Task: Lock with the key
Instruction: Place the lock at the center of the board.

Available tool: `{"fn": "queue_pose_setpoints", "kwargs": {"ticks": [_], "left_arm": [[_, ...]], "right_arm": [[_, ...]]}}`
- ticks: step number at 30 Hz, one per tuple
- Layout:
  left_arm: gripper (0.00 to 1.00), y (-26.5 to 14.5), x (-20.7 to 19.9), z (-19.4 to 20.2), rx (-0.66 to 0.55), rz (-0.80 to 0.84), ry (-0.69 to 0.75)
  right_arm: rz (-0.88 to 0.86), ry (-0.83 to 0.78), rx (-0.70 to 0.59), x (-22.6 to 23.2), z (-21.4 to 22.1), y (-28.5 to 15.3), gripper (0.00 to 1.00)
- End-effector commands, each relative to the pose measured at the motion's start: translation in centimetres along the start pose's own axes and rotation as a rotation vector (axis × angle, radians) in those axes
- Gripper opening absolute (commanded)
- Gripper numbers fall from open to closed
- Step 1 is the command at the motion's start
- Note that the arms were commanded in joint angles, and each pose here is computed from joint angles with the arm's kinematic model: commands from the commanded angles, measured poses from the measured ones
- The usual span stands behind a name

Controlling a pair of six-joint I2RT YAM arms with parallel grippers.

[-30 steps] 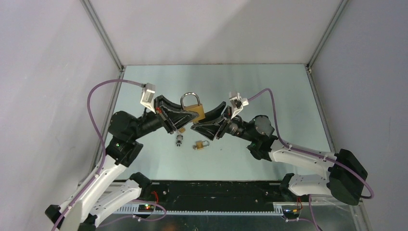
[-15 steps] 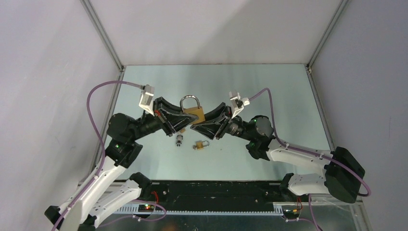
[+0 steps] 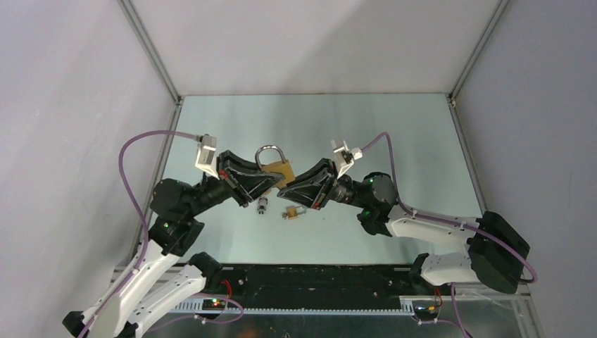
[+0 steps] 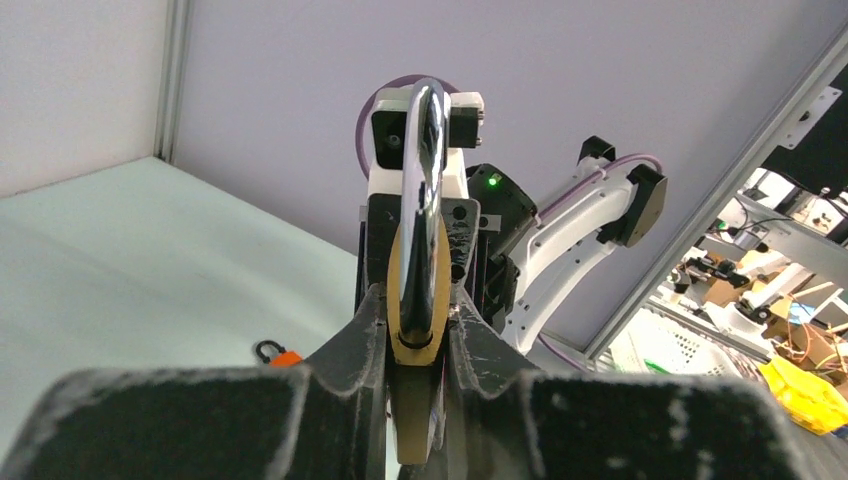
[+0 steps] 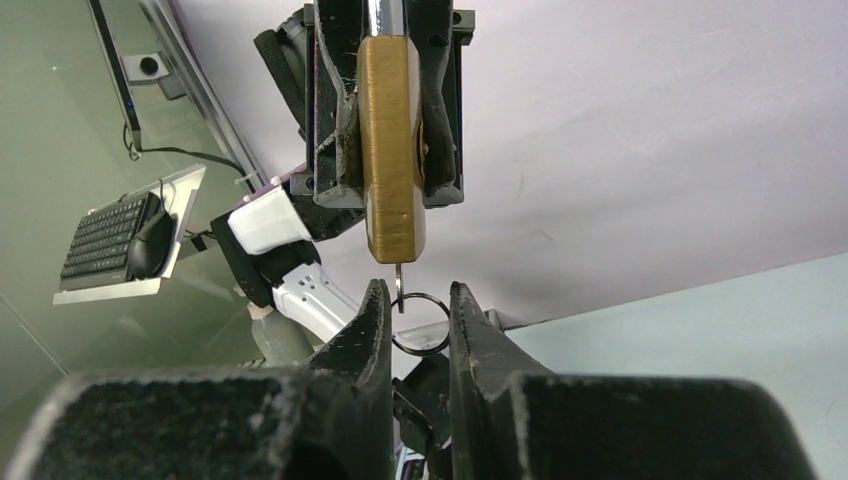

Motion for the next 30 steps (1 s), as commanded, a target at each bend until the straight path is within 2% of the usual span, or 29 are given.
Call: {"fn": "queue_pose_setpoints", "kwargs": {"ticks": [1, 12, 21, 24, 27, 30], "left_arm": [[0.0, -1.2, -3.1, -5.6, -0.263, 0.032, 0.154], [0.0, -2.1, -4.0, -7.3, -0.359, 0.011, 0.134], [0.0, -2.9, -3.3, -8.1, -0.437, -0.054, 0.089], [0.0, -2.1, -2.0, -7.5, -0.401, -0.086, 0.075], [0.0, -1.3, 0.7, -6.4, -0.359, -0.192, 0.03], [0.0, 0.1, 5.2, -4.3, -0.264, -0.356, -0.04]], "right_arm": [[-0.02, -0.023, 0.045, 0.1, 1.8, -1.3, 0.0], [-0.101, 0.003, 0.25, 1.1, 7.2, -3.7, 0.0], [0.053, -0.008, 0.133, -1.0, 5.6, -3.0, 0.0], [0.172, 0.006, 0.119, -2.9, 5.0, -3.5, 0.0], [0.327, 0.029, 0.123, -5.2, 4.8, -5.1, 0.0], [0.586, 0.061, 0.127, -9.0, 4.7, -7.7, 0.0]]}}
Point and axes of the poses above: each gripper's point midway between its finger pads, its own y axis out along the fingers, its own x axis along the line the jaws close on, z = x × y, the point moved 3 cm from there along -y, back along the fingers, and after that the axes turned 7 degrees about -y, right-handed, at the moved point
